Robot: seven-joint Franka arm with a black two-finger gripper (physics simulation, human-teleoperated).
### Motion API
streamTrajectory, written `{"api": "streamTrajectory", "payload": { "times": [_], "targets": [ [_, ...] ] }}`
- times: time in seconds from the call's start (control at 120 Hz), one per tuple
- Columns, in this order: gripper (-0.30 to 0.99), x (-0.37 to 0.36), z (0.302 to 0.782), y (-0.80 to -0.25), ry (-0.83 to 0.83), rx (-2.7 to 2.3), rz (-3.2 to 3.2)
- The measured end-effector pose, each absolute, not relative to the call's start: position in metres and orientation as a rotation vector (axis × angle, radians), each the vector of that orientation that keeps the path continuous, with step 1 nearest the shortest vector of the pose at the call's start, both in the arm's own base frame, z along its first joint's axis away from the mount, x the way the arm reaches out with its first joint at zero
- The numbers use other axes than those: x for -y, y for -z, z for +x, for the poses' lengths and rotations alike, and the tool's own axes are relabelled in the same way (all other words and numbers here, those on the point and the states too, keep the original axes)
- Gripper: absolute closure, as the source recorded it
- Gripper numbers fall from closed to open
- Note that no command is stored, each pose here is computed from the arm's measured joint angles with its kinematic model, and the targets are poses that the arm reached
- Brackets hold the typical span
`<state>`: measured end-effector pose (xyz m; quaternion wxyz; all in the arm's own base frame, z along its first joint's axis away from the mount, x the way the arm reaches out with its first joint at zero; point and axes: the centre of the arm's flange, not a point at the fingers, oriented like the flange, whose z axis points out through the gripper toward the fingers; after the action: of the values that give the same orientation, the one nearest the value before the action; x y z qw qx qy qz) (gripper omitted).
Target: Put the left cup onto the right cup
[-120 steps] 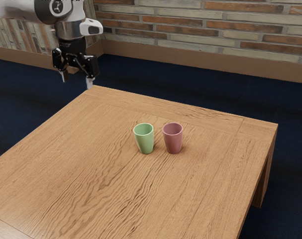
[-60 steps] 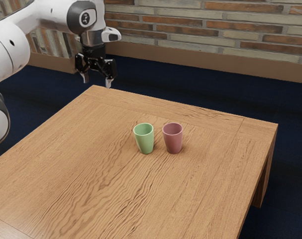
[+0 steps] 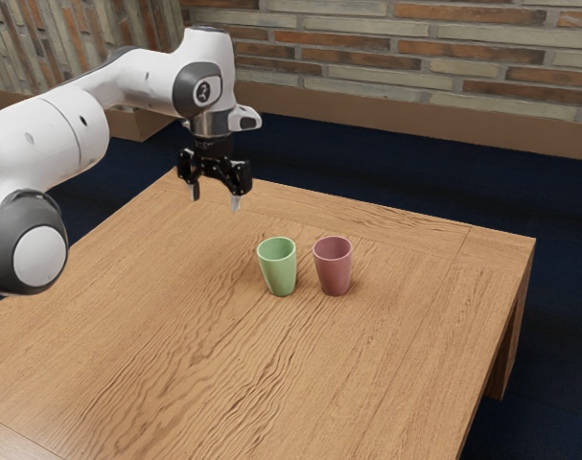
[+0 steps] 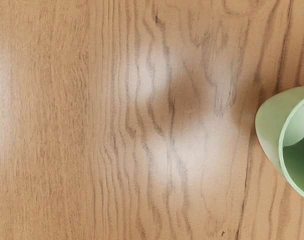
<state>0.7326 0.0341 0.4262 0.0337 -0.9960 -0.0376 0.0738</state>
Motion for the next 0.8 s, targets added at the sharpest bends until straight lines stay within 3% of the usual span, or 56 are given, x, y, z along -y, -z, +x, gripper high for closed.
{"api": "streamTrajectory", "payload": {
  "times": [0.417, 0.8],
  "targets": [
    [0.0, -0.021, 0.735, -0.381, -0.296, 0.132, -3.085],
    [0.0, -0.001, 0.742, -0.369, -0.247, 0.142, -3.097]
  ]
}}
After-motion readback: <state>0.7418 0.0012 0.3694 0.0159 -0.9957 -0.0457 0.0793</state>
